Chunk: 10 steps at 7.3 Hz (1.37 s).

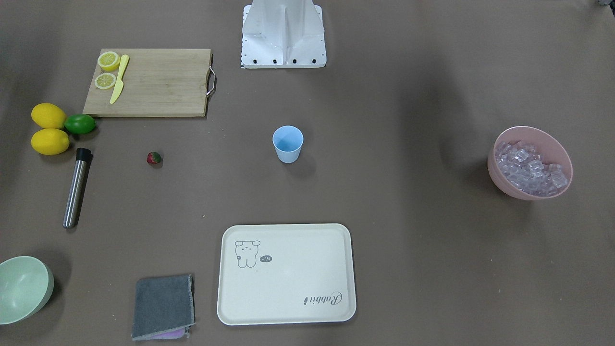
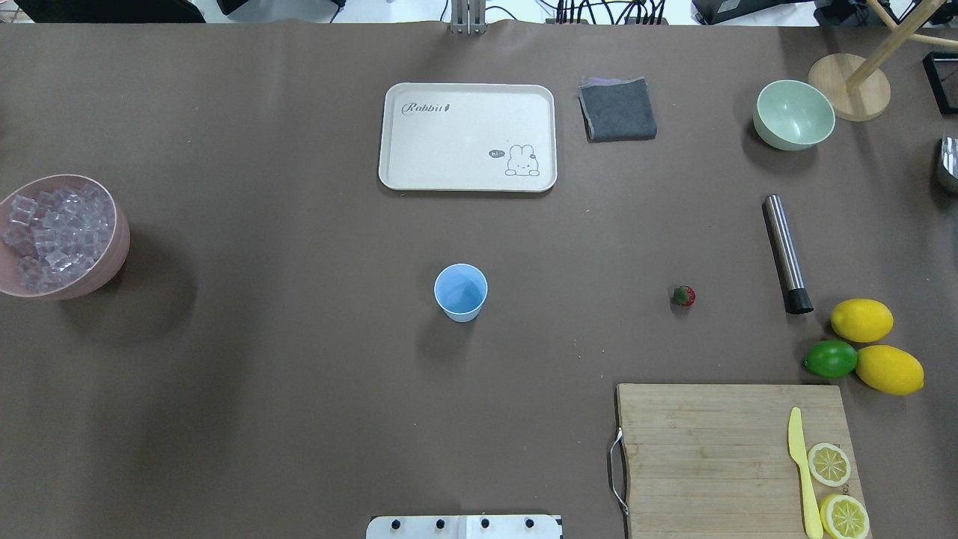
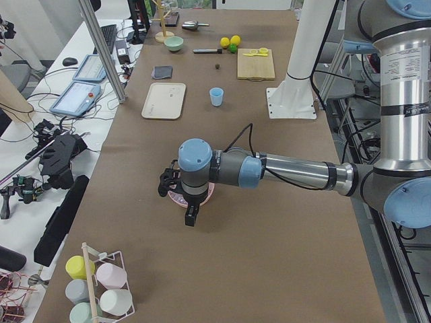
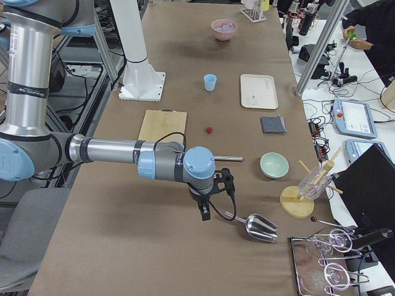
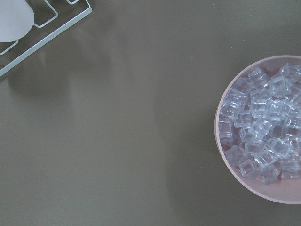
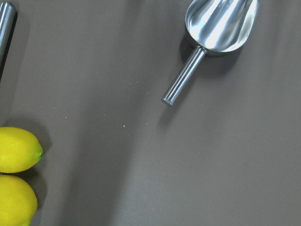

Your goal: Mash ice and strawberries in cup

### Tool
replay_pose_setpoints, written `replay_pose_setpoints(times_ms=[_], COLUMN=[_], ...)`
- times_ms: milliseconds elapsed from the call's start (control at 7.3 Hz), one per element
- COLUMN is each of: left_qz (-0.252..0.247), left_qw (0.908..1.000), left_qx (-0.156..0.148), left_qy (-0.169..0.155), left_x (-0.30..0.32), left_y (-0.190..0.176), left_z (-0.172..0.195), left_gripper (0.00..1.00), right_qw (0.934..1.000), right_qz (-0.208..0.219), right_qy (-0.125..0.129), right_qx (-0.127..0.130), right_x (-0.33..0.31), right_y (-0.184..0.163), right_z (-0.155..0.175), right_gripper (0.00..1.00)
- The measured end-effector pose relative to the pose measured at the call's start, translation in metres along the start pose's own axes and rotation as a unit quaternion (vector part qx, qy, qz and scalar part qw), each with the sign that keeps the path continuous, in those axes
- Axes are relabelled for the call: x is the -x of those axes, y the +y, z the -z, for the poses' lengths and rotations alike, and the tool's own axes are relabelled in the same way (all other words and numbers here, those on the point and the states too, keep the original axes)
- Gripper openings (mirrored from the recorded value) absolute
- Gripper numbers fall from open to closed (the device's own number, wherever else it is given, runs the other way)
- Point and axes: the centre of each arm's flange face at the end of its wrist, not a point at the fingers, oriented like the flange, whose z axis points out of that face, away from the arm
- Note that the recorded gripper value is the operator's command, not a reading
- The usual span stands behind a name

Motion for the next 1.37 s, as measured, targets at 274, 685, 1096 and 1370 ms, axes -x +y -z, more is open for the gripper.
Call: replay_pose_setpoints(times_ms=[274,685,1096,1370], left_qz=[0.002,-0.012,-0.064,-0.079], left_qw=[1.0,0.9999,0.9977,0.9958], left_qx=[0.001,-0.012,-0.022,-0.042], left_qy=[0.0,0.001,0.01,0.019], left_x=[0.0,-0.008,-0.048,-0.093], left_y=[0.001,-0.003,-0.02,-0.031], left_z=[0.0,0.005,-0.014,-0.042], left_gripper=[0.98,0.97,0.97,0.97], right_qw=[1.0,0.9998,0.9996,0.9995], right_qz=[-0.002,-0.008,-0.01,-0.01], right_qy=[-0.004,-0.02,-0.027,-0.031], right_qx=[0.002,-0.002,-0.002,-0.003], right_x=[0.0,0.002,0.002,0.002], right_y=[0.005,0.006,0.007,0.007], right_z=[-0.002,-0.004,-0.005,-0.006], right_gripper=[1.0,1.0,1.0,1.0])
